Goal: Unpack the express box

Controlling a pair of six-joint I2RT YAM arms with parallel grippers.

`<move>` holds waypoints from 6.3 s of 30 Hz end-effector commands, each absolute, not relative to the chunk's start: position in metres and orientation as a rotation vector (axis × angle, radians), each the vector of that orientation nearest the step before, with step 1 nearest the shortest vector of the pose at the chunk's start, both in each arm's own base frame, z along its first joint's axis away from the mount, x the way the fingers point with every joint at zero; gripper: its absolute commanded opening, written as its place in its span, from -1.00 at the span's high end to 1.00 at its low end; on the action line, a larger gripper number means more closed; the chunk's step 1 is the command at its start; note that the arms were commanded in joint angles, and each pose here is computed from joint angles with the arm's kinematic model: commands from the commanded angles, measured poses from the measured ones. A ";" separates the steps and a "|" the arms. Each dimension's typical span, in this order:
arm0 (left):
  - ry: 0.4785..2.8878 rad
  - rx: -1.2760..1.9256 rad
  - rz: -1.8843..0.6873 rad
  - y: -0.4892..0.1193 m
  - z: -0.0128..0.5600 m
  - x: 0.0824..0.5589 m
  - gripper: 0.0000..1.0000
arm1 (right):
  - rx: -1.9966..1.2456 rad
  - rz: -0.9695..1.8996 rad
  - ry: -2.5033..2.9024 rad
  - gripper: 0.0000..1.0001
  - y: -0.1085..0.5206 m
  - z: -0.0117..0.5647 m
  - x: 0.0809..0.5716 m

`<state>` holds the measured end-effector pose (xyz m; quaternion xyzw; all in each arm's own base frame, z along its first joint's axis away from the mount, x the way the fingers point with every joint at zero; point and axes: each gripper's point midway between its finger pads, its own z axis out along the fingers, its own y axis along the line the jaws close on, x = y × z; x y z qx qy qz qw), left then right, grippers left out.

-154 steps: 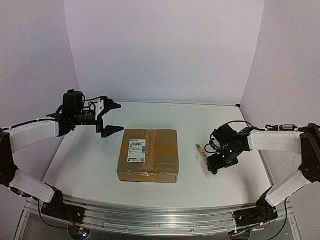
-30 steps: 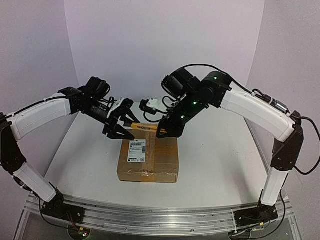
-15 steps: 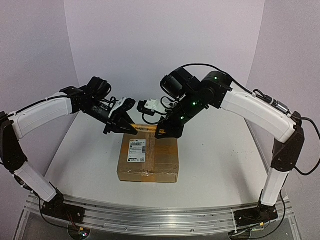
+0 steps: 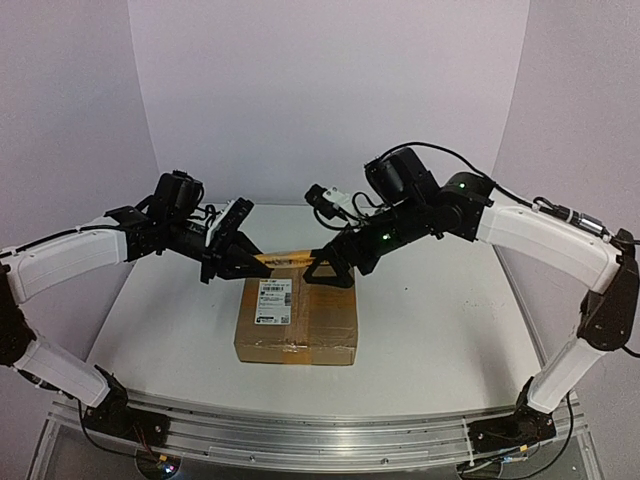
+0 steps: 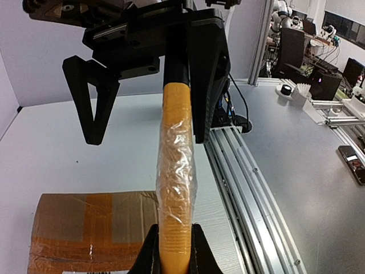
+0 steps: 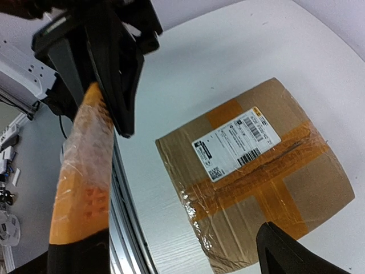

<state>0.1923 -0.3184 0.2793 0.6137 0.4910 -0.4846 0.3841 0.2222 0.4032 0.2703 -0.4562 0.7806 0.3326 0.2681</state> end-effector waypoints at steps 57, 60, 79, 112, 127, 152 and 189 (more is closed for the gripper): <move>1.596 1.682 -0.582 -0.271 0.169 0.383 -0.83 | -0.040 0.505 2.203 1.00 0.319 0.268 0.328; 1.528 1.799 -0.513 -0.260 0.143 0.396 -0.91 | -0.009 0.509 2.223 1.00 0.326 0.259 0.333; 1.322 2.270 -0.577 -0.235 0.048 0.329 -0.95 | -0.260 0.651 2.303 1.00 0.375 0.234 0.324; 0.739 2.370 -0.490 -0.282 0.079 0.227 -0.99 | -0.449 0.361 2.377 1.00 0.412 0.206 0.273; 1.007 2.341 -0.626 -0.292 0.052 0.220 -0.53 | -0.501 0.253 2.318 1.00 0.406 0.205 0.286; 1.066 2.358 -0.662 -0.288 0.042 0.216 -0.49 | -0.576 0.218 2.257 1.00 0.428 0.193 0.303; 1.123 2.374 -0.625 -0.284 0.035 0.221 -0.41 | -0.646 0.050 2.435 1.00 0.389 0.161 0.278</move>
